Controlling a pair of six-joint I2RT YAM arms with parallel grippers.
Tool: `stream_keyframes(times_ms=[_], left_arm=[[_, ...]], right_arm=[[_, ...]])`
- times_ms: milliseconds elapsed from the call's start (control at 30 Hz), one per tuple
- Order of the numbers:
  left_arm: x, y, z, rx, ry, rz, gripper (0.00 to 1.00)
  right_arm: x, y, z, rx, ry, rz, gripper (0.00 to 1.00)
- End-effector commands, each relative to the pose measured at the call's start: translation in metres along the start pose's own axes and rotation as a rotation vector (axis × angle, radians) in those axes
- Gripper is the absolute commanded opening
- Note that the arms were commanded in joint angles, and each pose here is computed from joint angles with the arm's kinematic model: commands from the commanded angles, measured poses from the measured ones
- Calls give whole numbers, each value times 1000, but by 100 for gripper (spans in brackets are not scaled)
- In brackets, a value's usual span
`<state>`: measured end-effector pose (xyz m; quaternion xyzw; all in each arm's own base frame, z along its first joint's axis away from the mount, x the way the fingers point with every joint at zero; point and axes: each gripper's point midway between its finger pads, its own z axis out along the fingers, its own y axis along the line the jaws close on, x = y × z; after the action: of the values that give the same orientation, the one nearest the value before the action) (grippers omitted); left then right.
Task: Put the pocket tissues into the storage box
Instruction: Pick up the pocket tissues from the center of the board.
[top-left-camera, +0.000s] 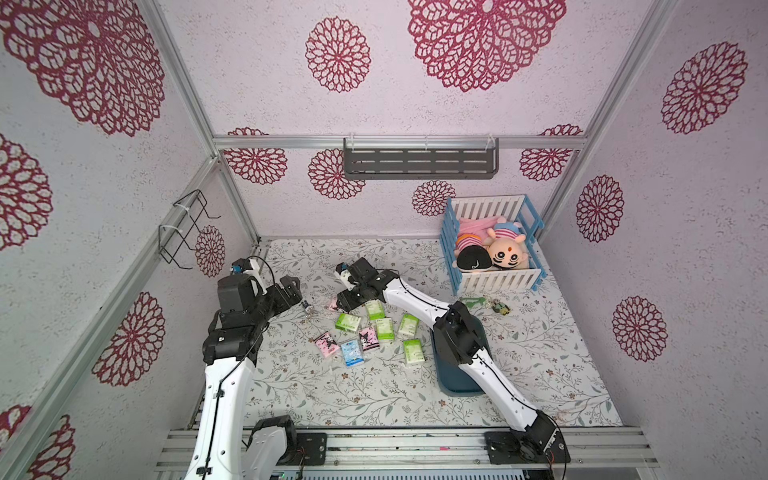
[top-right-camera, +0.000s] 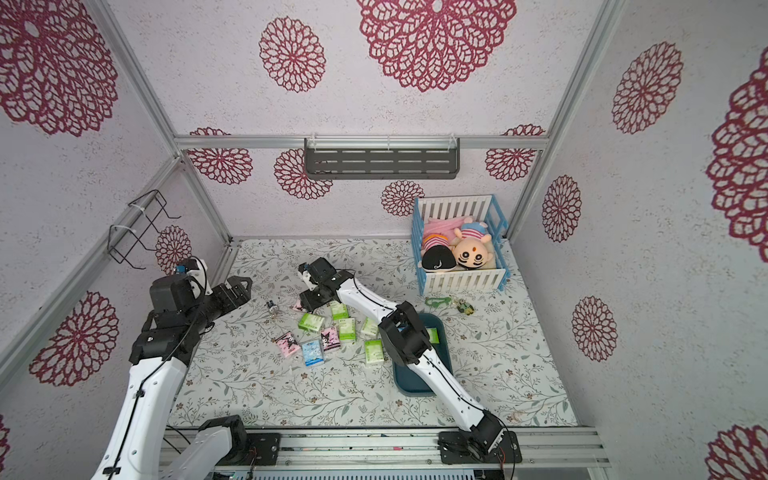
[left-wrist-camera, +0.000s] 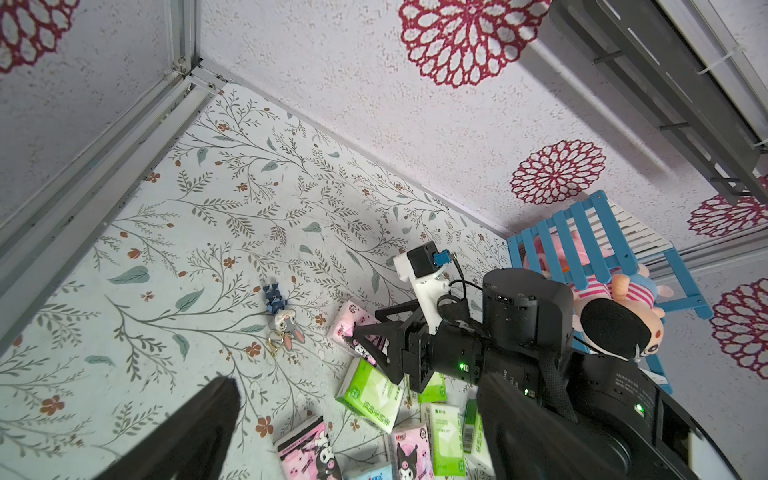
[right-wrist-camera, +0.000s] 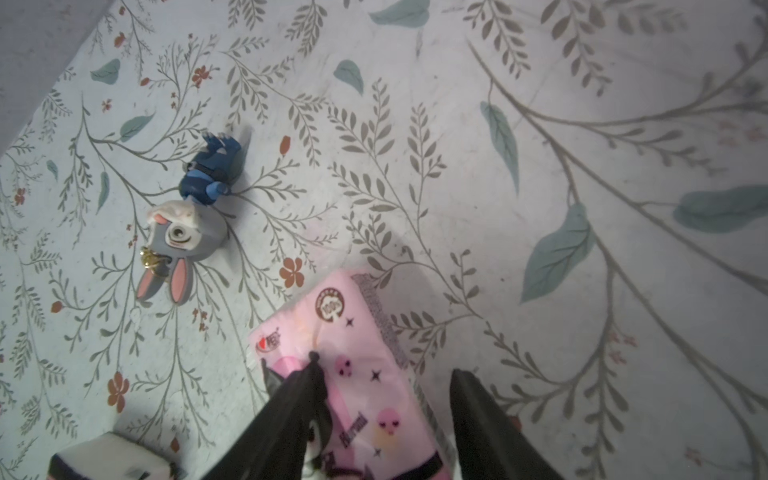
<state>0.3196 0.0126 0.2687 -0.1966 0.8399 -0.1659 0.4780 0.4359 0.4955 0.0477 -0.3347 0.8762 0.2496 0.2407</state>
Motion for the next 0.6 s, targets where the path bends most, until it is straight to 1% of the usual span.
stream_keyframes(times_ms=[0,233,467,567], left_arm=[[-5,1,-3,-4,-25,22,97],[-8,0,-4,-5,-29,28,97],[-11,-2,-7,-5,-34,36,97],[-13,-4,-8,-3,-36,34,97]], right_arm=[[-6,7,-4,-10,-8,-31,53],[-5,5,-5,-2,-2,-19,24],[-19,9,-14,-9,-47,10,0],[-31,10,-22,-18,-83,45,0]])
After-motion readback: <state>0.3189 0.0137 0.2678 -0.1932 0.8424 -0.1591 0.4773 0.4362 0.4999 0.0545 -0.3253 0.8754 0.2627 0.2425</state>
